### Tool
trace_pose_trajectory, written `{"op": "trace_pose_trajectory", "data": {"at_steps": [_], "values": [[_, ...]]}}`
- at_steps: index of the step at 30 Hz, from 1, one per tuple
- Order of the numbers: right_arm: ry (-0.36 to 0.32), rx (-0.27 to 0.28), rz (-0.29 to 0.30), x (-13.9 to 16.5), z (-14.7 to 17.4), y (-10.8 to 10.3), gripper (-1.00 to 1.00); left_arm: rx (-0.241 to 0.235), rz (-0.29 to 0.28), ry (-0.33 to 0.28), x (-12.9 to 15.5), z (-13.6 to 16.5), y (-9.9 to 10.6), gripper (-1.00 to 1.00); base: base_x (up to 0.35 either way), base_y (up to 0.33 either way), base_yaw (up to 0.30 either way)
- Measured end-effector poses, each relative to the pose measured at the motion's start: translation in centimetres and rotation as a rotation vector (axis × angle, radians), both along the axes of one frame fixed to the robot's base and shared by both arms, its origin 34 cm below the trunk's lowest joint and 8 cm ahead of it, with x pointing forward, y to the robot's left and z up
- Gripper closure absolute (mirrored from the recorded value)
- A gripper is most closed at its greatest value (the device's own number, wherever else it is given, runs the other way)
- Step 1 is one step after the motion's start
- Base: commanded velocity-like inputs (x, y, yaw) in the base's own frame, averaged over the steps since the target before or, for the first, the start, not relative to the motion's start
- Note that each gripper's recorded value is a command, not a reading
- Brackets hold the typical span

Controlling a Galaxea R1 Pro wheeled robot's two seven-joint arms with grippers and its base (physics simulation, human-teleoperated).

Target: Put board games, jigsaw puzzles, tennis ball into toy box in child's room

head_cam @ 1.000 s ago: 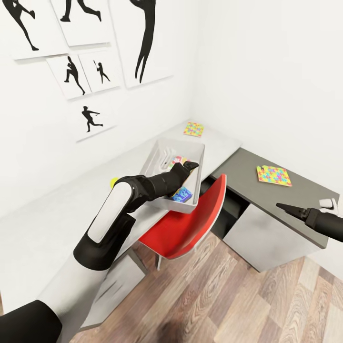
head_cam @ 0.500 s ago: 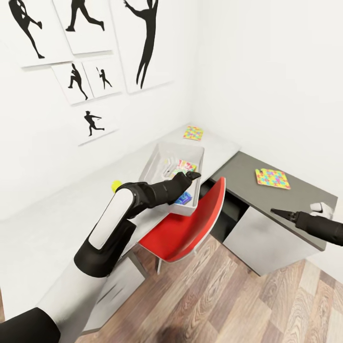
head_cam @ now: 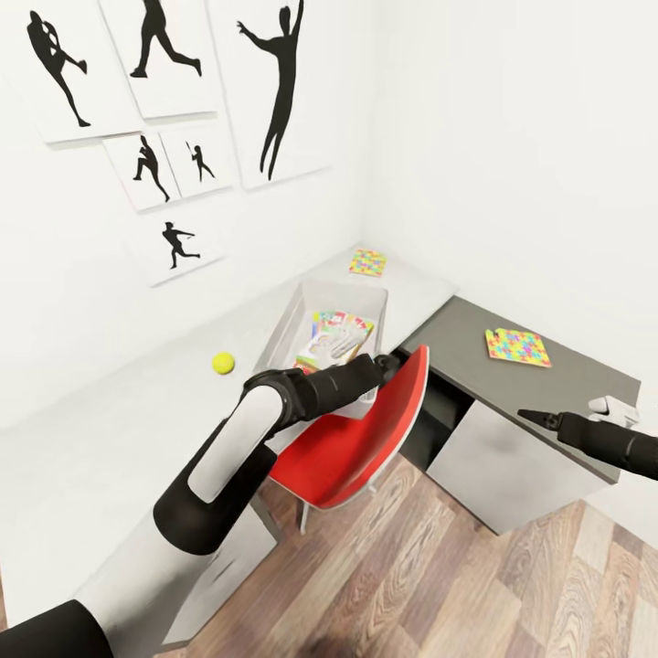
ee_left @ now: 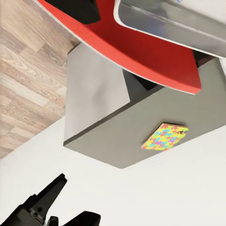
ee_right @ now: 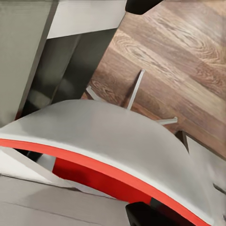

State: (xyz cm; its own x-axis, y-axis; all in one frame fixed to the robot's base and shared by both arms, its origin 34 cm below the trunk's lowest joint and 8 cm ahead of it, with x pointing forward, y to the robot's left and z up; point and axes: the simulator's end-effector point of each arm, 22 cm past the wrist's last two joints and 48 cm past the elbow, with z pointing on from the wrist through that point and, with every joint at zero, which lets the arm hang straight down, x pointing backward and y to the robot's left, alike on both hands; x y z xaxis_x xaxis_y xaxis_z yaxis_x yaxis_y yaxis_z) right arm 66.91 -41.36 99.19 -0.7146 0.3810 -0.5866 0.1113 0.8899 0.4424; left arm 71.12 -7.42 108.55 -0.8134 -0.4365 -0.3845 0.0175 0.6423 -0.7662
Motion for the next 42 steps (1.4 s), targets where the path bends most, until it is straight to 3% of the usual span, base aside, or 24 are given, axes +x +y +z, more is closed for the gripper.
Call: {"op": "trace_pose_trajectory", "data": {"at_steps": [13, 22, 33, 42], "values": [[-0.006, -0.008, -0.016, -0.1, 0.4, 0.2, -1.0, 0.053, -0.006, -0.052, -0.4, 0.7, 0.0, -1.0, 0.0, 0.0, -0.091], [-0.015, -0.007, -0.02, -0.1, 0.9, 0.4, -1.0, 0.062, -0.007, -0.072, -0.6, 1.4, 0.0, -1.0, 0.0, 0.0, -0.103], [0.004, -0.056, -0.06, -0.4, 0.8, -0.5, -1.0, 0.068, -0.007, -0.091, -0.8, 2.4, 0.0, -1.0, 0.0, 0.0, -0.115], [0.014, -0.078, -0.054, -0.5, 0.7, 0.1, -1.0, 0.07, -0.008, -0.105, -1.0, 3.1, 0.0, -1.0, 0.0, 0.0, -0.163]]}}
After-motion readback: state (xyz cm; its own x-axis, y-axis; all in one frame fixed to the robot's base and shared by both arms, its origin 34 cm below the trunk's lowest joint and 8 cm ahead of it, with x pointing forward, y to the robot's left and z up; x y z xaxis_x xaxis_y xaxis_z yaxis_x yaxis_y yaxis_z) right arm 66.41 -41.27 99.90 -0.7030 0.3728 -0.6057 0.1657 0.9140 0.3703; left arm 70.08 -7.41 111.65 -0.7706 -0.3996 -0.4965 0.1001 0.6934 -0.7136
